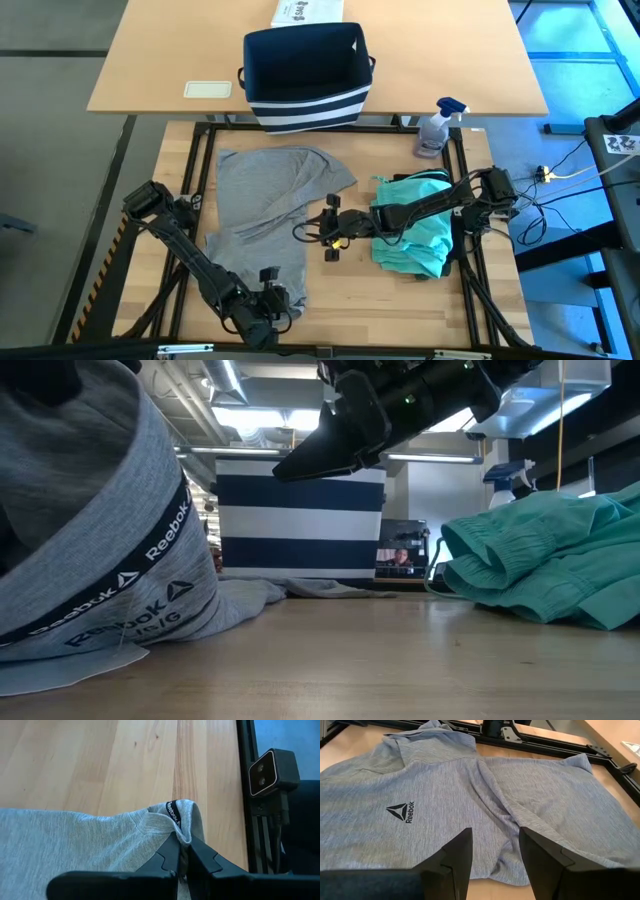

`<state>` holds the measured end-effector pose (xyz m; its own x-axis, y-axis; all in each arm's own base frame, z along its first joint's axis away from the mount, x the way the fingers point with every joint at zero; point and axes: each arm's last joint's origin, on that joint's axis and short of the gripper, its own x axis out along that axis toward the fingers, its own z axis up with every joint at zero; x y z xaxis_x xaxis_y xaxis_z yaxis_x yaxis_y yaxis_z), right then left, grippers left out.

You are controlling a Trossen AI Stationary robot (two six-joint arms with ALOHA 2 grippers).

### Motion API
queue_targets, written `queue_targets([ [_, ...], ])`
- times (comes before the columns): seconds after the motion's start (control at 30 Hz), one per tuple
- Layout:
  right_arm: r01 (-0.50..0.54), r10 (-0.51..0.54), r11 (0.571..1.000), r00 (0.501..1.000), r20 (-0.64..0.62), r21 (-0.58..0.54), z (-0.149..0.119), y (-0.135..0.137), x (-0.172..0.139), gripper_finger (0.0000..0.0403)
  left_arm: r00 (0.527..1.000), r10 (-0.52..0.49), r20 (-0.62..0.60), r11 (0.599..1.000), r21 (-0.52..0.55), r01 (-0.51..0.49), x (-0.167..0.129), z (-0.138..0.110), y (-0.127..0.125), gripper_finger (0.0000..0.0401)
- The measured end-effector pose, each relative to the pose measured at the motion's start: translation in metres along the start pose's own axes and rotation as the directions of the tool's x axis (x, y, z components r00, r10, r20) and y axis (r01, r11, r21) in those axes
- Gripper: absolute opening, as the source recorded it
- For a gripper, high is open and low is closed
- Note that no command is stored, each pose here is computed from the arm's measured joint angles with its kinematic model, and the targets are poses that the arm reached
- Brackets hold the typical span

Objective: Fold Laundry from Bin

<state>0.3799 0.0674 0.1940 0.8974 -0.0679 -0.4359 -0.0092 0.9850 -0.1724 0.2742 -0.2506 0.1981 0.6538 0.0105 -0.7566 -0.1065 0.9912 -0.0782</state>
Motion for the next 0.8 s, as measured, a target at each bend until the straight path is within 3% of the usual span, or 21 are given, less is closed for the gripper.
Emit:
queue_targets([
  [0.33, 0.004, -0.004, 1.0, 1.0, -0.012, 0.013, -0.001, -0.004, 0.001, 0.016, 0.999, -0.036, -0.029, 0.999, 0.024, 0.037, 0.0, -0.001, -0.001, 0.0011],
  [0.5, 0.045, -0.033, 0.989, 0.996, -0.088, 0.138, -0.01, -0.026, 0.005, 0.016, 0.995, -0.091, -0.035, 0.996, 0.017, 0.091, -0.008, 0.005, -0.01, 0.0011],
  [0.7, 0.109, -0.08, 0.975, 0.985, -0.153, 0.193, -0.019, -0.051, 0.008, 0.016, 0.988, -0.145, -0.061, 0.989, 0.014, 0.146, -0.013, 0.008, -0.016, 0.0011],
  [0.8, 0.09, -0.058, 0.973, 0.987, -0.152, 0.214, -0.02, -0.059, 0.009, 0.016, 0.984, -0.161, -0.077, 0.987, 0.013, 0.162, -0.013, 0.008, -0.016, 0.0011],
])
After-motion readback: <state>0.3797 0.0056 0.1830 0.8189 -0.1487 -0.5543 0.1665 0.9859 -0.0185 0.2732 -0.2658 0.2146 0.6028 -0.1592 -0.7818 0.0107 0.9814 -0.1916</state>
